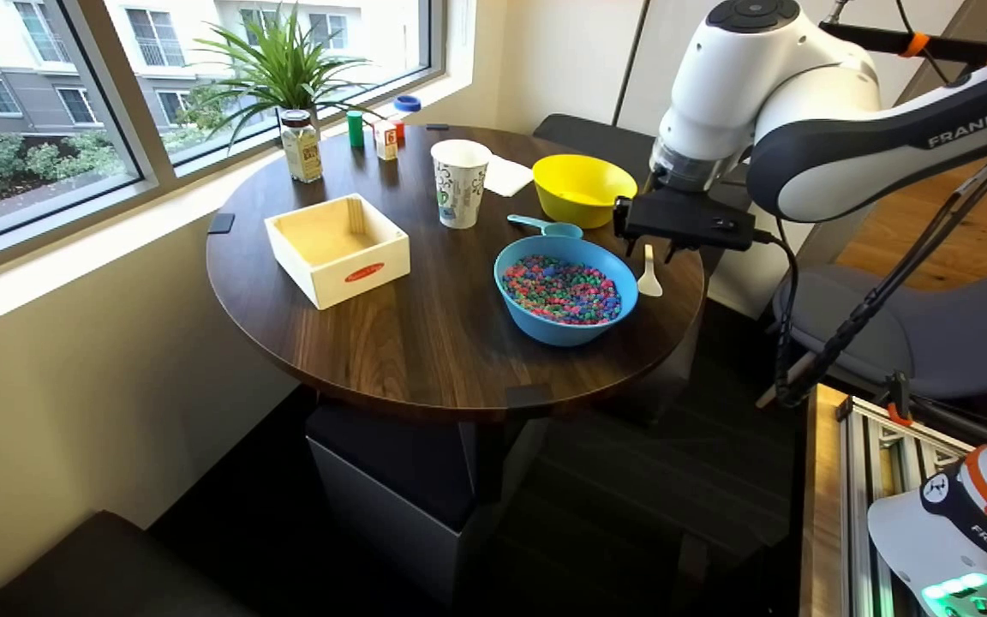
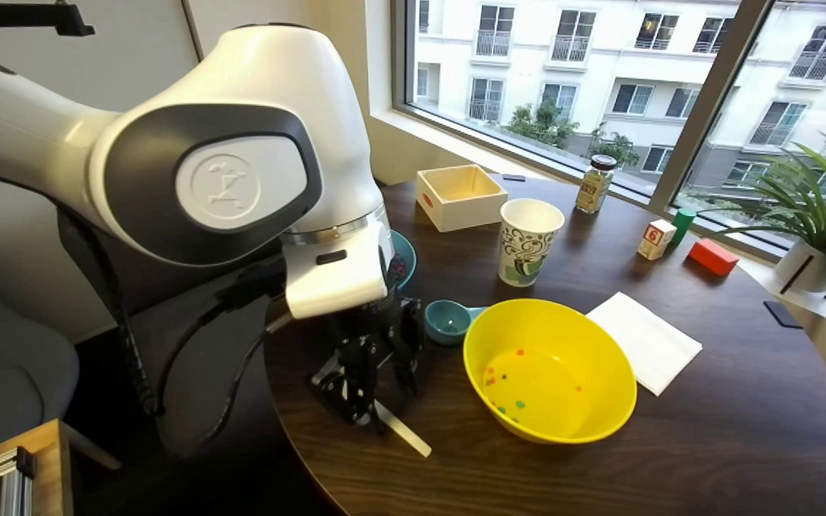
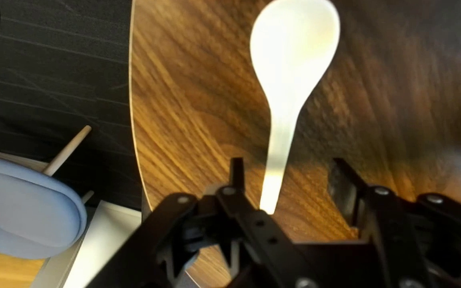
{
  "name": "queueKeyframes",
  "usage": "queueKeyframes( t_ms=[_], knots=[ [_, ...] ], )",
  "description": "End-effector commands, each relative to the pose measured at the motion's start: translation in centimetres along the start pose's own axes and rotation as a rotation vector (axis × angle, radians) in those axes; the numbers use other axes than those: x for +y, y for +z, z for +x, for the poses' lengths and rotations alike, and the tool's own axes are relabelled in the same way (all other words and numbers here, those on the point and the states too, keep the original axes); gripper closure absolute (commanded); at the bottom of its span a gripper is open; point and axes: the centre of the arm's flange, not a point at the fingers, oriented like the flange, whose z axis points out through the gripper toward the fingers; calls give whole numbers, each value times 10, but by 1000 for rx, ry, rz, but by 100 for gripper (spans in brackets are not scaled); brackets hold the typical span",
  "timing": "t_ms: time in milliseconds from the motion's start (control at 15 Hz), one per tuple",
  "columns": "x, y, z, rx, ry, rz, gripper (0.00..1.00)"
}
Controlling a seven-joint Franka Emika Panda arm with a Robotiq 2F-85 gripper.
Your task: Use the spoon to take one scoop from the blue bowl, empty it into the measuring cup and then take another scoop and empty into the yellow bowl
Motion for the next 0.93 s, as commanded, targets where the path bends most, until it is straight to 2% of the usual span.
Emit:
queueKeyframes(
  t_ms=[0, 67, 133, 400, 867],
  knots=[
    [2, -20, 4, 18, -6, 11, 10],
    [2, -27, 5, 15, -9, 20, 2],
    [3, -34, 6, 18, -19, 22, 0],
    [10, -65, 13, 16, -76, -23, 0],
    [24, -113, 23, 50, -176, -2, 0]
  ],
)
